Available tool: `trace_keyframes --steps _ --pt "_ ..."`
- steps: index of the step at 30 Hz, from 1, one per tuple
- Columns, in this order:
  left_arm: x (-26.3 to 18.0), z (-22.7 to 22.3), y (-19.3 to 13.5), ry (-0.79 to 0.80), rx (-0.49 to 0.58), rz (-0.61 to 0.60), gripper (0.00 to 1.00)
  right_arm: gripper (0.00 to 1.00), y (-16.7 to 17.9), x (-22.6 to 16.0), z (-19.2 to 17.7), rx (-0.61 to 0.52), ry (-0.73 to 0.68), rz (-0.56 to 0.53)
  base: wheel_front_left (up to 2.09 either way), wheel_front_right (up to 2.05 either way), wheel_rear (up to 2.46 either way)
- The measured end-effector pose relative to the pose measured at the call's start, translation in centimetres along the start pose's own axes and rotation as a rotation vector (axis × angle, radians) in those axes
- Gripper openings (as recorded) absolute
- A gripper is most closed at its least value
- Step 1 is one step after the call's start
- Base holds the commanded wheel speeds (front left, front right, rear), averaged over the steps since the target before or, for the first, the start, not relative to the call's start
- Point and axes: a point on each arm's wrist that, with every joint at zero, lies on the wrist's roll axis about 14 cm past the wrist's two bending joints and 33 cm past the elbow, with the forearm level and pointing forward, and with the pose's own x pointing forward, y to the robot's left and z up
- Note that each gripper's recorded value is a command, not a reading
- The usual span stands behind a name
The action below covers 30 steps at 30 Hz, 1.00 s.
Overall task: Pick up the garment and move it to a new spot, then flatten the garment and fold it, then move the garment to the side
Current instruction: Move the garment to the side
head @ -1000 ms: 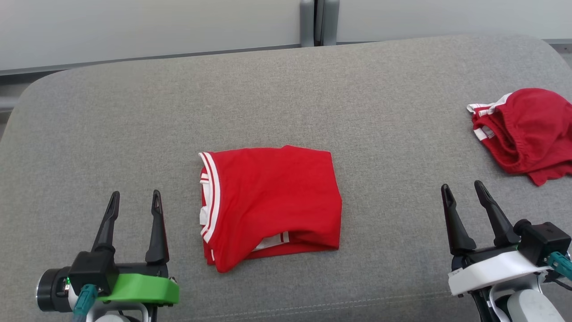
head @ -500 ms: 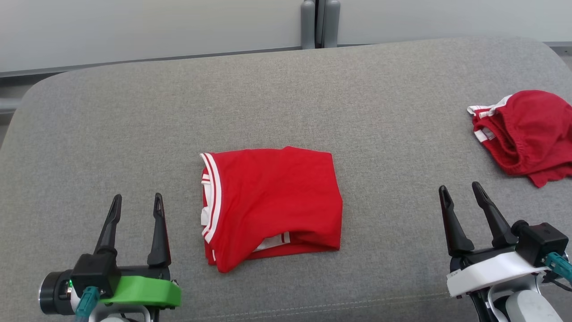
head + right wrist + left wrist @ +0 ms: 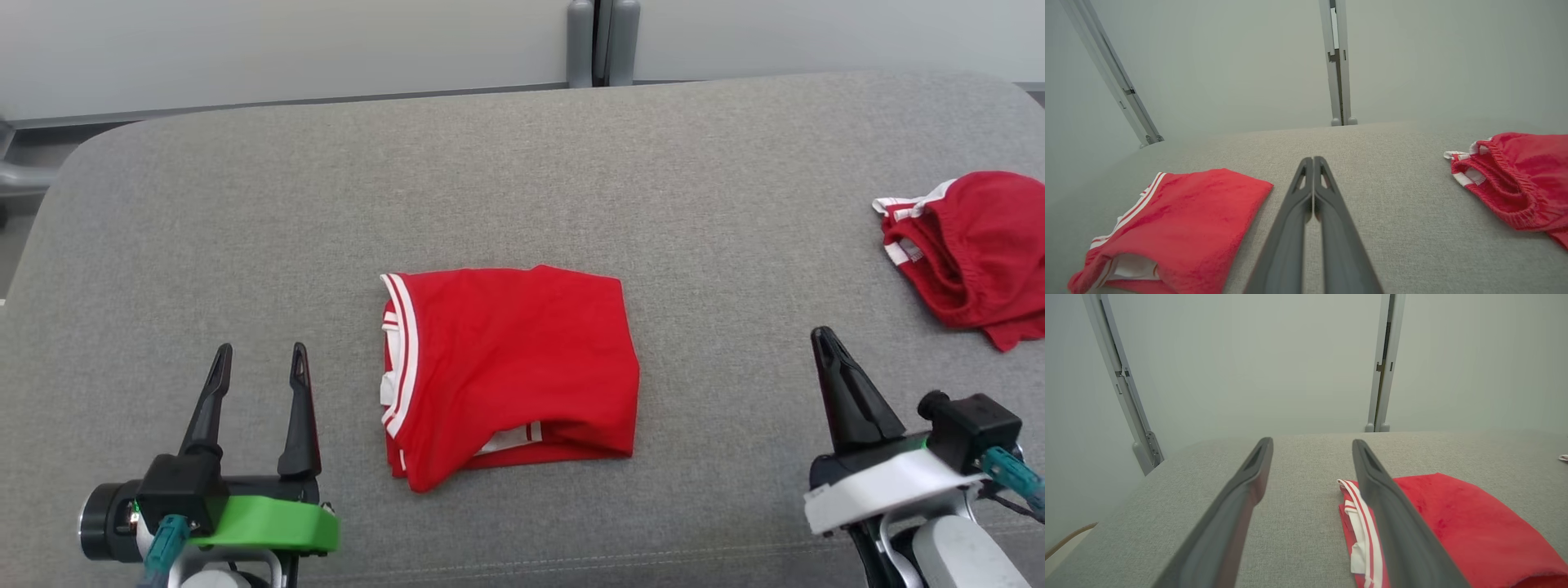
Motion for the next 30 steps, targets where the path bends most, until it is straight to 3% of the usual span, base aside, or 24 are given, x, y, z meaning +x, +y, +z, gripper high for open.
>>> trace_keyframes --steps 4,16,23,30 --pt "0.1 0.4 0.5 -0.013 0.003 0.014 1.0 0.0 3.0 2.2 -0.2 0.008 0.004 0.117 0.0 0.0 0.0" --pt "-0.1 0.2 1.9 -0.004 -0.016 0.069 1.0 0.0 14.7 6.3 -6.0 0.024 0.195 0.53 0.0 0.0 0.0" --pt "0.5 0.1 2.5 -0.005 -0.025 0.09 1.0 0.0 17.8 7.0 -10.2 0.019 0.329 0.649 0.0 0.0 0.0" --pt "0.9 -0.7 3.0 0.013 -0.029 0.107 1.0 0.0 19.0 4.7 -15.1 0.038 0.497 0.714 0.0 0.0 0.0"
